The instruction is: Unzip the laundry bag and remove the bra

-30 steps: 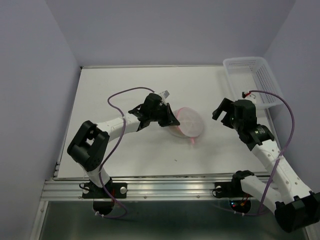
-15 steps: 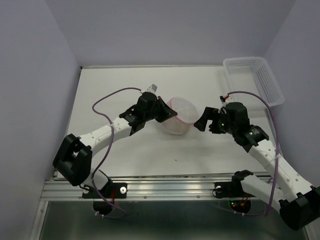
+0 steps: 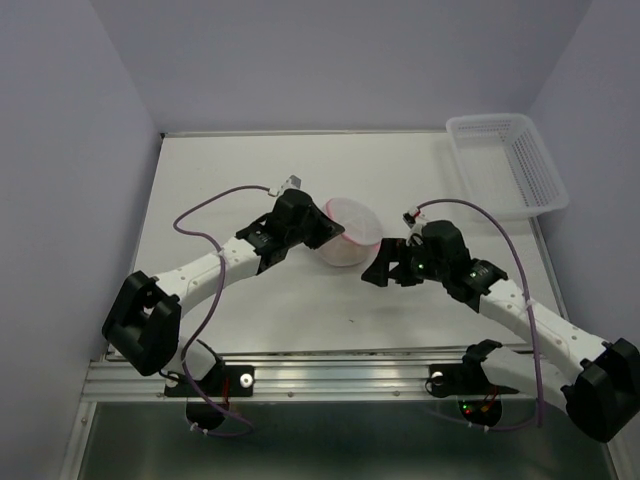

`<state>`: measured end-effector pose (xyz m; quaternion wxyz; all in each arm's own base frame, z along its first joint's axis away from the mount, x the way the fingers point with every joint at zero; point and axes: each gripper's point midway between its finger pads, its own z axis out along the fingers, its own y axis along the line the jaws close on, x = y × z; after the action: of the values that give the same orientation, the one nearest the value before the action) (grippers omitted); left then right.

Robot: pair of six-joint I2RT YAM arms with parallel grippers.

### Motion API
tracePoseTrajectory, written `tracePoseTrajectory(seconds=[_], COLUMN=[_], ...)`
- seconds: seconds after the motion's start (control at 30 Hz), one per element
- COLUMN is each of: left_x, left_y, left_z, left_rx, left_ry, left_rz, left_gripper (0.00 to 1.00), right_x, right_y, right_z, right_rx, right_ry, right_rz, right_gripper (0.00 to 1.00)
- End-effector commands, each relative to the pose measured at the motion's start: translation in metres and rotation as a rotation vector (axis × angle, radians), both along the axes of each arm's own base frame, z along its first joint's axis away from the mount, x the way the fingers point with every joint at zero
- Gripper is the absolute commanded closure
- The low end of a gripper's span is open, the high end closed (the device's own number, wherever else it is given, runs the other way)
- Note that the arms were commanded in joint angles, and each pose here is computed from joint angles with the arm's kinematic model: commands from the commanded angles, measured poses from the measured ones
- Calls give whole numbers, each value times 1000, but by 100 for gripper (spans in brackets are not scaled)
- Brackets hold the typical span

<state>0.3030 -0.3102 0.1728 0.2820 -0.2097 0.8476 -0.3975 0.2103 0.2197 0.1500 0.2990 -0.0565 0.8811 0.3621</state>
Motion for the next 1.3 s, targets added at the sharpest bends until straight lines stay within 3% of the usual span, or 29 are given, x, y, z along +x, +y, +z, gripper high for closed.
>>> tracePoseTrajectory(seconds=[0.0, 0.2, 0.4, 0.43, 1.27], left_x=[1, -1, -3, -3, -3], left_y=[2, 1, 4, 4, 4], left_z=[16, 14, 14, 14, 18], left_rx=[-33, -38, -35, -34, -44], left_ry=[-27, -14, -11, -6, -6], left_rz=[27, 21, 28, 34, 32], left_gripper=[100, 100, 100, 100, 100], right_x=[25, 58, 80, 85, 90], right_y=[22, 21, 17, 15, 16], right_z=[5, -9, -6, -8, -27], right_rx=[47, 23, 18, 18, 52], right_ry=[-142, -224, -281, -272, -183], right_rz=[-15, -141, -252, -285, -384], right_gripper=[1, 10, 39, 51, 60])
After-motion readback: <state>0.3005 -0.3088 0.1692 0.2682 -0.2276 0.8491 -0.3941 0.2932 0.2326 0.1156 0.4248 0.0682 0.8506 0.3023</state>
